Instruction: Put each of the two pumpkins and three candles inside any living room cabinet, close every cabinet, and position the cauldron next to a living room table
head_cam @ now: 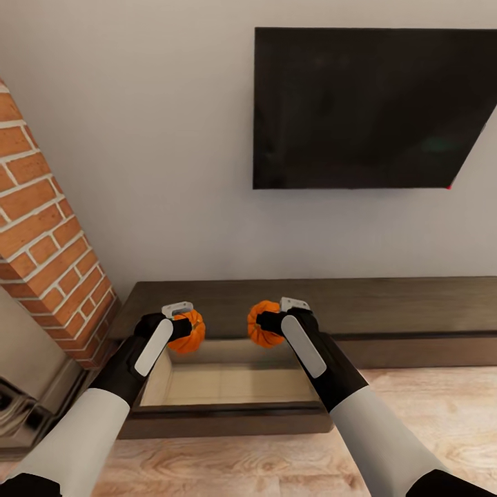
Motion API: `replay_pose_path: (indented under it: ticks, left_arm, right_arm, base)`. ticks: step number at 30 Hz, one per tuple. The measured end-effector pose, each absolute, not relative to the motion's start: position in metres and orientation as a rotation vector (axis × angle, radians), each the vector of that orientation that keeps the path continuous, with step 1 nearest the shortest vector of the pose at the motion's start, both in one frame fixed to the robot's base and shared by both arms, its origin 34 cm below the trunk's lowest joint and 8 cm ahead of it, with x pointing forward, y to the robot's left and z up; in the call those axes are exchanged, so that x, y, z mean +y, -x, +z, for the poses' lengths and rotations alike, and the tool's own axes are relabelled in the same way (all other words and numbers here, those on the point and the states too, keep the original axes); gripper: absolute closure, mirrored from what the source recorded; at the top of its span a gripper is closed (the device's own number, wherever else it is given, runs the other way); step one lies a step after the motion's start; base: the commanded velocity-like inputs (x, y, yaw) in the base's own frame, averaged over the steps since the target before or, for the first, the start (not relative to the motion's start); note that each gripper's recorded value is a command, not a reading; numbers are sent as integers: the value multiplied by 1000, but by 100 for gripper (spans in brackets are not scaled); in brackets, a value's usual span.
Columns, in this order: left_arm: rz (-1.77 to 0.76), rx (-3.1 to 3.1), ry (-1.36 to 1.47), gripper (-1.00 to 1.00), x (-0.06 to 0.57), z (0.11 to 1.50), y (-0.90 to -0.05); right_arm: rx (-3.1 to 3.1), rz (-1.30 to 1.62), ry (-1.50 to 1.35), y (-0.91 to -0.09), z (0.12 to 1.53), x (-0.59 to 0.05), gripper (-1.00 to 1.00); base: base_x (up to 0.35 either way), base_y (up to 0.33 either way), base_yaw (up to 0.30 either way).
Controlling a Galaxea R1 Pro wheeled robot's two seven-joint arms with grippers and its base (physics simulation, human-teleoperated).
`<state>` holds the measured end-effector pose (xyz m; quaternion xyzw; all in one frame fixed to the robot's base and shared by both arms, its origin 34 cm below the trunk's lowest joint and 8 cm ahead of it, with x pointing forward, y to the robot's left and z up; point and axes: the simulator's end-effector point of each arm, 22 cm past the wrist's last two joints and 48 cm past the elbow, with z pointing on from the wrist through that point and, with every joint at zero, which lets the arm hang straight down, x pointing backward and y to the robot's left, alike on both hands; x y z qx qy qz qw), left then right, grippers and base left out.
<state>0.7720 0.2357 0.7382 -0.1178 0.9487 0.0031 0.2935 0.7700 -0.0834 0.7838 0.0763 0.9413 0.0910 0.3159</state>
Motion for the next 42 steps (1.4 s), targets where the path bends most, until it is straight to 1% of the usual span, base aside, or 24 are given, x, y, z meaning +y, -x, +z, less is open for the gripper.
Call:
replay_pose_path:
  ticks: [5, 17, 26, 37, 42]
  left_arm:
    - [9, 2527, 314, 100, 236, 738, -772]
    - [7, 2530, 318, 100, 236, 732, -771]
    - [66, 2641, 329, 100, 246, 673, -743]
    - [94, 2640, 366, 100, 253, 637, -736]
    - [129, 2620, 351, 100, 252, 617, -733]
  right_arm:
    - [2484, 236, -201, -769, 781, -84, 100]
    - [2498, 246, -202, -767, 772, -83, 100]
    - [2557, 215, -206, -754, 731, -88, 100]
    - [2607, 151, -135, -736, 685, -83, 100]
    - [2603, 133, -155, -734, 668, -85, 100]
  base:
    - [93, -44, 0]
    - [4, -2, 0]
    - [0, 0, 0]
    - [0, 0, 0]
    - [0, 0, 0]
